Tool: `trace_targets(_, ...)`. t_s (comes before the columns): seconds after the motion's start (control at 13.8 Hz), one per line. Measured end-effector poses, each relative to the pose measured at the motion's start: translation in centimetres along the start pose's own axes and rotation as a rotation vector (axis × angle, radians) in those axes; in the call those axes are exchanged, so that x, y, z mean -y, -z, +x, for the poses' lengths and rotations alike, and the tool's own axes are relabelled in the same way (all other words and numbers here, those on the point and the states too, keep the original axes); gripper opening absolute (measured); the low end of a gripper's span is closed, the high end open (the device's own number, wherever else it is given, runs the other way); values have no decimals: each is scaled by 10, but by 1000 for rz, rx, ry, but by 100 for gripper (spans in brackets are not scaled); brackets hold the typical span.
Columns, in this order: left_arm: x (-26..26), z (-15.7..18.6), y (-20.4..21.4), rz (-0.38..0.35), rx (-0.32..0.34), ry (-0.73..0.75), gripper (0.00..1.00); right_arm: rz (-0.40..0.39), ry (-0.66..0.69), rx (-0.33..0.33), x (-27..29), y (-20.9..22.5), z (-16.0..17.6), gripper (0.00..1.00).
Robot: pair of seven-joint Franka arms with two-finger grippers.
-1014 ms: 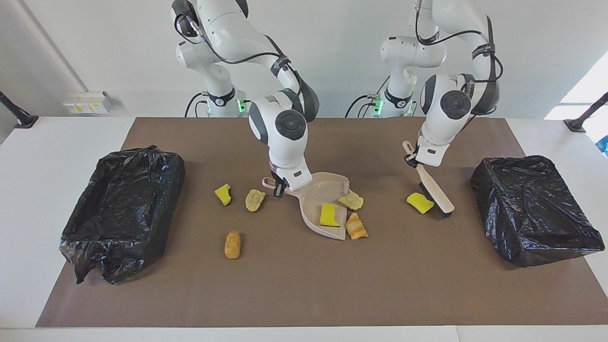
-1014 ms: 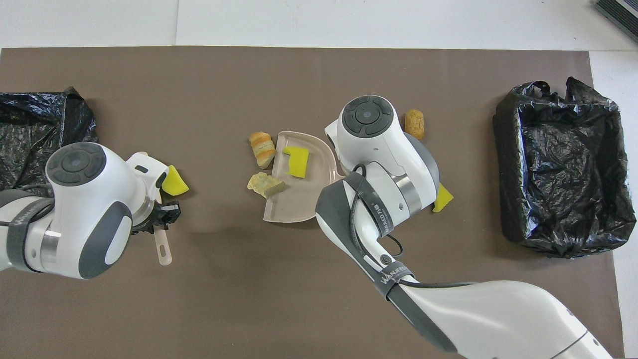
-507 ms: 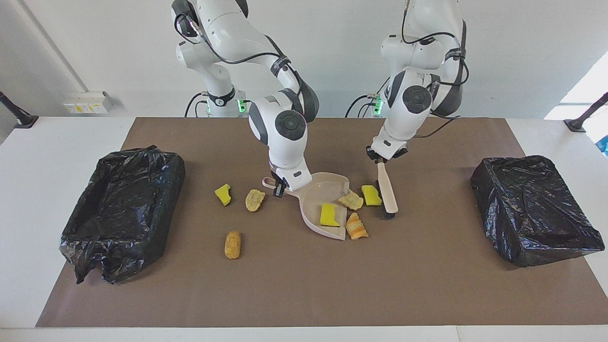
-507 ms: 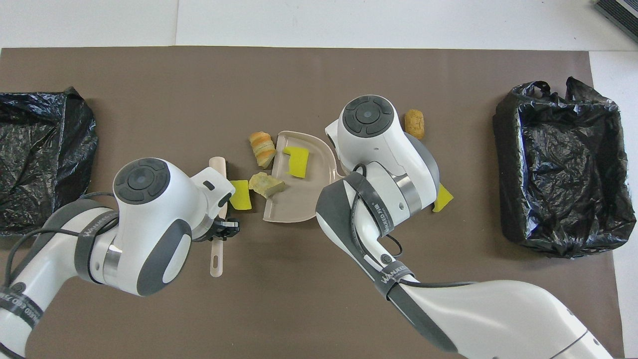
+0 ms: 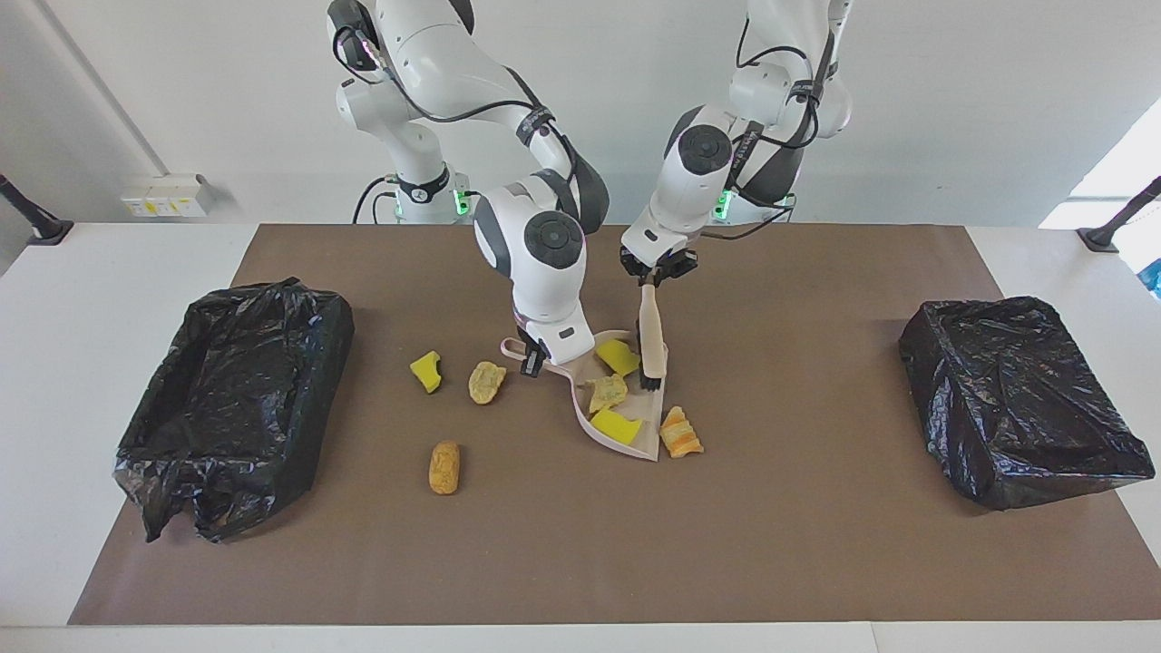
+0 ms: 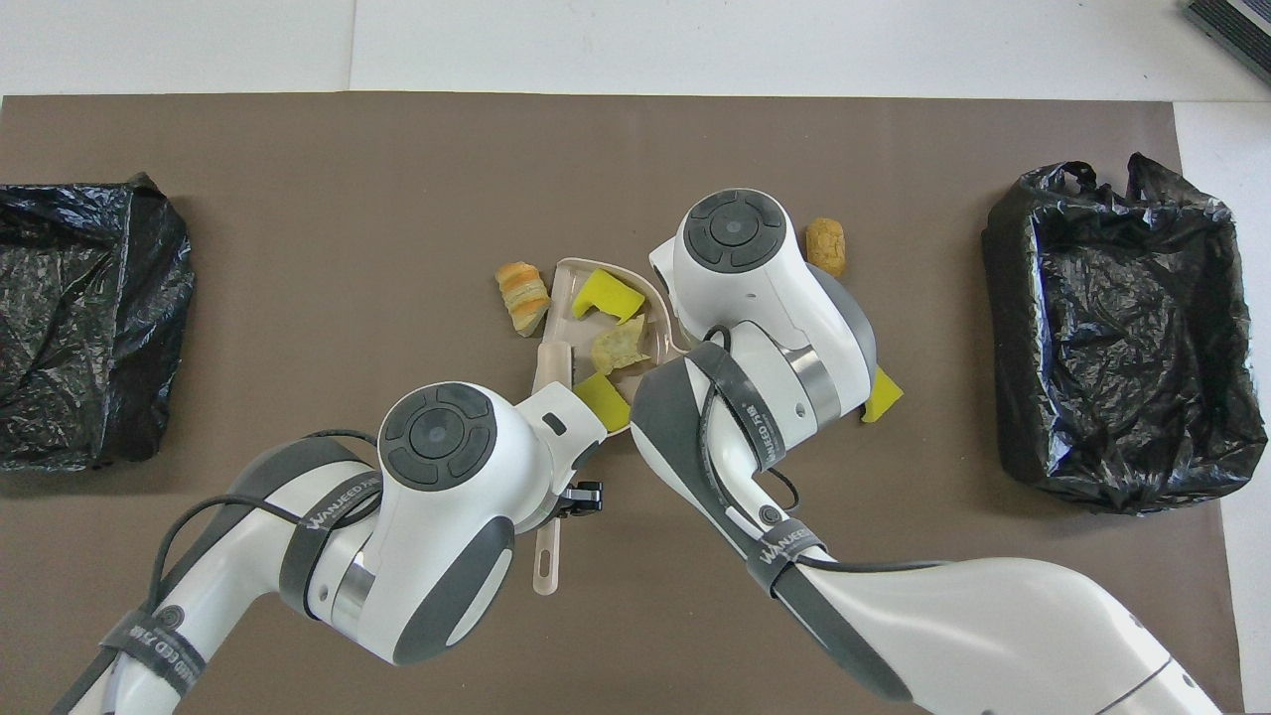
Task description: Sweep and dump trash in bin
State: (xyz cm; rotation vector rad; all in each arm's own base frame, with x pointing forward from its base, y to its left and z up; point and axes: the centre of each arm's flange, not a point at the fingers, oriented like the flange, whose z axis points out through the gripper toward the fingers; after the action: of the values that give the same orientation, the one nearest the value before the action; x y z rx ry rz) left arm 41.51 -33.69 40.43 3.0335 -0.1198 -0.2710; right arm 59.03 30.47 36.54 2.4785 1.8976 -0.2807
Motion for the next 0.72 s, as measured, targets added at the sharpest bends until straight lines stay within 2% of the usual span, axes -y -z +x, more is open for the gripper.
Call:
trace_targets(0.29,32,21,14,41,-28,25,26,0,0,0,0,0,0,32)
trace_targets(0.72,113,70,23,98,-78,-93,26,0,-6,0,0,0,0,32)
